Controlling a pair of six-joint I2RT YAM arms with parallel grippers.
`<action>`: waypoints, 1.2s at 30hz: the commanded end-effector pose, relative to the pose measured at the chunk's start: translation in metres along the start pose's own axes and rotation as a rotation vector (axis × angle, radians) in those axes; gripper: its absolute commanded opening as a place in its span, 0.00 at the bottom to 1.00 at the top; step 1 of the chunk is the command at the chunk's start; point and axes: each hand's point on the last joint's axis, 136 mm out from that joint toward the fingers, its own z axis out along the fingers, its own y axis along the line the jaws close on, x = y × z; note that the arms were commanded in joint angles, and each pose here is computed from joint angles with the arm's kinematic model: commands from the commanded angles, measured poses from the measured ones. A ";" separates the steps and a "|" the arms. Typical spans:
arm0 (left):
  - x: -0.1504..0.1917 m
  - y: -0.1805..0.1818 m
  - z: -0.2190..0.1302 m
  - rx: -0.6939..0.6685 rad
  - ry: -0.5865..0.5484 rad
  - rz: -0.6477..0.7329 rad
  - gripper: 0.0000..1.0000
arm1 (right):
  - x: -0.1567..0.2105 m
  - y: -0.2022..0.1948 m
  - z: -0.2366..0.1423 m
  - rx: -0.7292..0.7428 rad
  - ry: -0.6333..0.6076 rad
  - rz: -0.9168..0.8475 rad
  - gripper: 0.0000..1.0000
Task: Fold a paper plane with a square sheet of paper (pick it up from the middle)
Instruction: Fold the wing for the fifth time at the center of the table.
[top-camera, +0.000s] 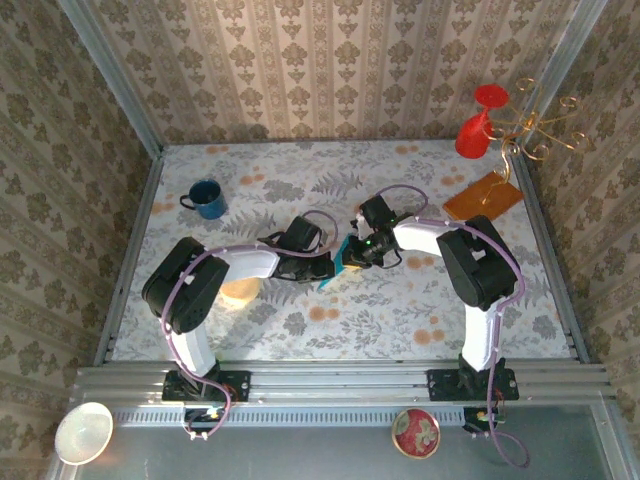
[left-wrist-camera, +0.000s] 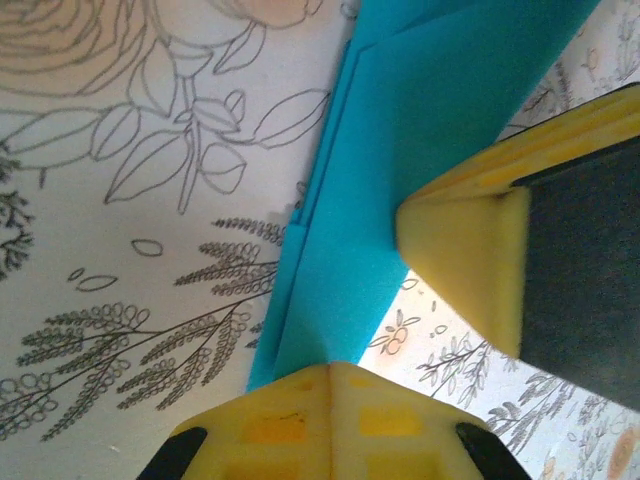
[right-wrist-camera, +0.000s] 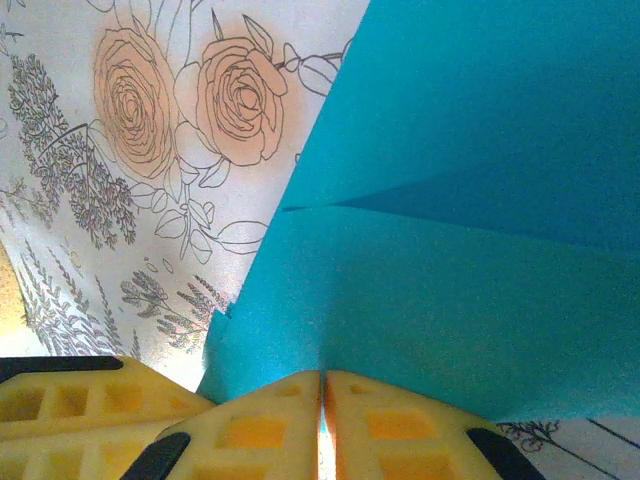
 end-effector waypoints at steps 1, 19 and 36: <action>-0.012 -0.011 -0.002 0.017 -0.041 0.005 0.08 | 0.021 -0.032 0.016 0.106 0.069 0.043 0.14; 0.029 0.041 0.009 -0.166 0.096 -0.065 0.05 | -0.027 -0.020 -0.009 0.078 -0.030 0.024 0.15; 0.039 0.053 0.006 -0.193 0.138 -0.061 0.04 | -0.052 -0.055 -0.003 0.087 -0.037 0.091 0.15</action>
